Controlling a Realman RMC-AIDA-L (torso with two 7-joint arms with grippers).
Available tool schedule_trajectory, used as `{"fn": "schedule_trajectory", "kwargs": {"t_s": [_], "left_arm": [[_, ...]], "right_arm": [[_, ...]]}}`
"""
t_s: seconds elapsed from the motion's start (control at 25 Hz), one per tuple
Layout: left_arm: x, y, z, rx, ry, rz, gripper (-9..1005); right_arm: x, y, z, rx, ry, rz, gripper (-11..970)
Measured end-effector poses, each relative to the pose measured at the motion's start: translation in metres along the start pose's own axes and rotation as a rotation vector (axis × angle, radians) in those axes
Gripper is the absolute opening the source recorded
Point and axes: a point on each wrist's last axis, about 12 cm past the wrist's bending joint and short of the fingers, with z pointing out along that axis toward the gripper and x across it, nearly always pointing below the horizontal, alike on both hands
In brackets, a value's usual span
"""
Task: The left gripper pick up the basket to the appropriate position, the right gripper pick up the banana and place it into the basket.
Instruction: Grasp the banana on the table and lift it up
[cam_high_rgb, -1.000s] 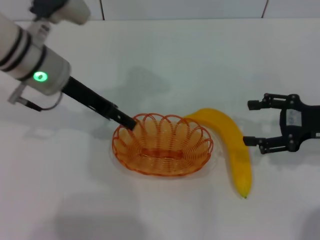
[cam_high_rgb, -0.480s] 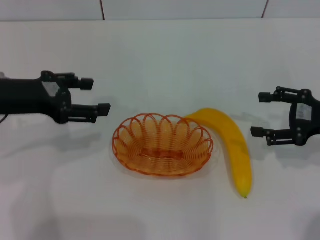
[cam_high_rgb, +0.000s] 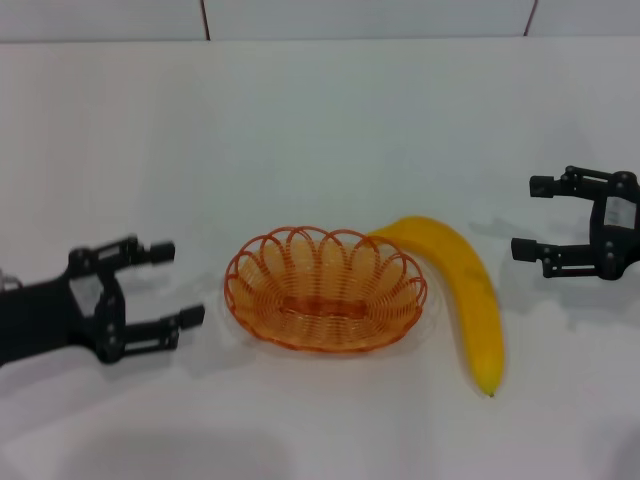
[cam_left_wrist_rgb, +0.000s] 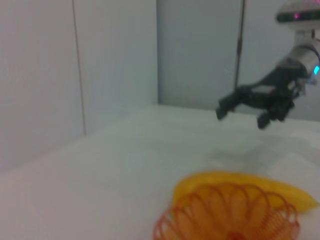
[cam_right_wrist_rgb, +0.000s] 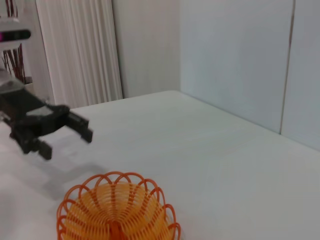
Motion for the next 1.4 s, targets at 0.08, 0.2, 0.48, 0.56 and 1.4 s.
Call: {"fn": "schedule_trajectory", "kwargs": {"t_s": [0.08, 0.2, 0.48, 0.56, 1.4], "left_arm": [[0.012, -0.007, -0.006, 0.042, 0.063, -0.074, 830], [0.013, -0.009, -0.008, 0.073, 0.093, -0.094, 830], [0.010, -0.004, -0.012, 0.052, 0.086, -0.111, 829], [0.008, -0.003, -0.010, 0.057, 0.083, -0.108, 829], [0.000, 0.005, -0.002, 0.058, 0.061, -0.101, 829]], "right_arm": [[-0.001, -0.001, 0.000, 0.002, -0.004, 0.005, 809], [-0.006, -0.002, -0.005, -0.002, -0.021, 0.016, 808], [-0.054, -0.001, -0.028, -0.076, -0.021, -0.022, 806], [-0.078, -0.002, -0.028, -0.076, 0.027, -0.050, 805], [-0.128, -0.002, 0.076, 0.039, 0.690, 0.159, 798]]}}
